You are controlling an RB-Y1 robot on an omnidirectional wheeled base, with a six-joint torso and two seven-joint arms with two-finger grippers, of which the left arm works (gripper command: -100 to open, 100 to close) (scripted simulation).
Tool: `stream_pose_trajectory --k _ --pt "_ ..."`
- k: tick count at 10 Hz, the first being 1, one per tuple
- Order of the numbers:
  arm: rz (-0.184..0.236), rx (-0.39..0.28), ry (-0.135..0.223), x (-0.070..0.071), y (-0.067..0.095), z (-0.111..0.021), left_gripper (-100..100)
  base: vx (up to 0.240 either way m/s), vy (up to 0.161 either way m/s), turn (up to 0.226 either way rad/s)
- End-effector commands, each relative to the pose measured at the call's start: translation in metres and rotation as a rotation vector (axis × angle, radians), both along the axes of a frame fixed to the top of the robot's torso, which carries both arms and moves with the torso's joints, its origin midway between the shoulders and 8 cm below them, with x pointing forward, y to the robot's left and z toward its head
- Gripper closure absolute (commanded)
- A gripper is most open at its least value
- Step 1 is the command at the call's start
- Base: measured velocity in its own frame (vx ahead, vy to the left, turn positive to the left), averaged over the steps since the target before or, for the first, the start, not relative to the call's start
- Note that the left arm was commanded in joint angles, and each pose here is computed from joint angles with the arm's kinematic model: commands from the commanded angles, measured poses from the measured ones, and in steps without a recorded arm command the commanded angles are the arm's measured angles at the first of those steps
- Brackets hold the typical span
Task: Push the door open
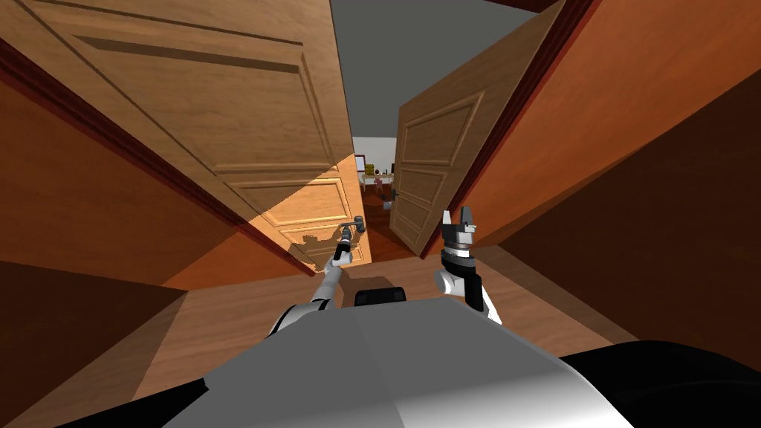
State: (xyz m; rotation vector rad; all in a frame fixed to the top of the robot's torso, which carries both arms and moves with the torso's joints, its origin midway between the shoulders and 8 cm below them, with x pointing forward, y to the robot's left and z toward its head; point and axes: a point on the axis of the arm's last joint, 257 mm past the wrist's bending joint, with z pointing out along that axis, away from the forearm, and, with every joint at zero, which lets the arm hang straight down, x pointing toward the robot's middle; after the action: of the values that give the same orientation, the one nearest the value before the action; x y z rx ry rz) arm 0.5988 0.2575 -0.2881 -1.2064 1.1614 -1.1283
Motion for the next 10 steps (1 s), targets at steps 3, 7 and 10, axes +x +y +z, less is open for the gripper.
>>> stream_pose_trajectory --k 3,7,10 --pt "0.001 -0.025 0.001 -0.001 -0.008 -0.002 -100 0.193 0.017 -0.021" --pt "0.0 -0.03 0.001 -0.002 -0.01 -0.003 100 0.056 0.004 -0.006" --pt "0.0 -0.03 0.001 -0.002 -0.01 -0.003 100 -0.016 0.0 -0.002"
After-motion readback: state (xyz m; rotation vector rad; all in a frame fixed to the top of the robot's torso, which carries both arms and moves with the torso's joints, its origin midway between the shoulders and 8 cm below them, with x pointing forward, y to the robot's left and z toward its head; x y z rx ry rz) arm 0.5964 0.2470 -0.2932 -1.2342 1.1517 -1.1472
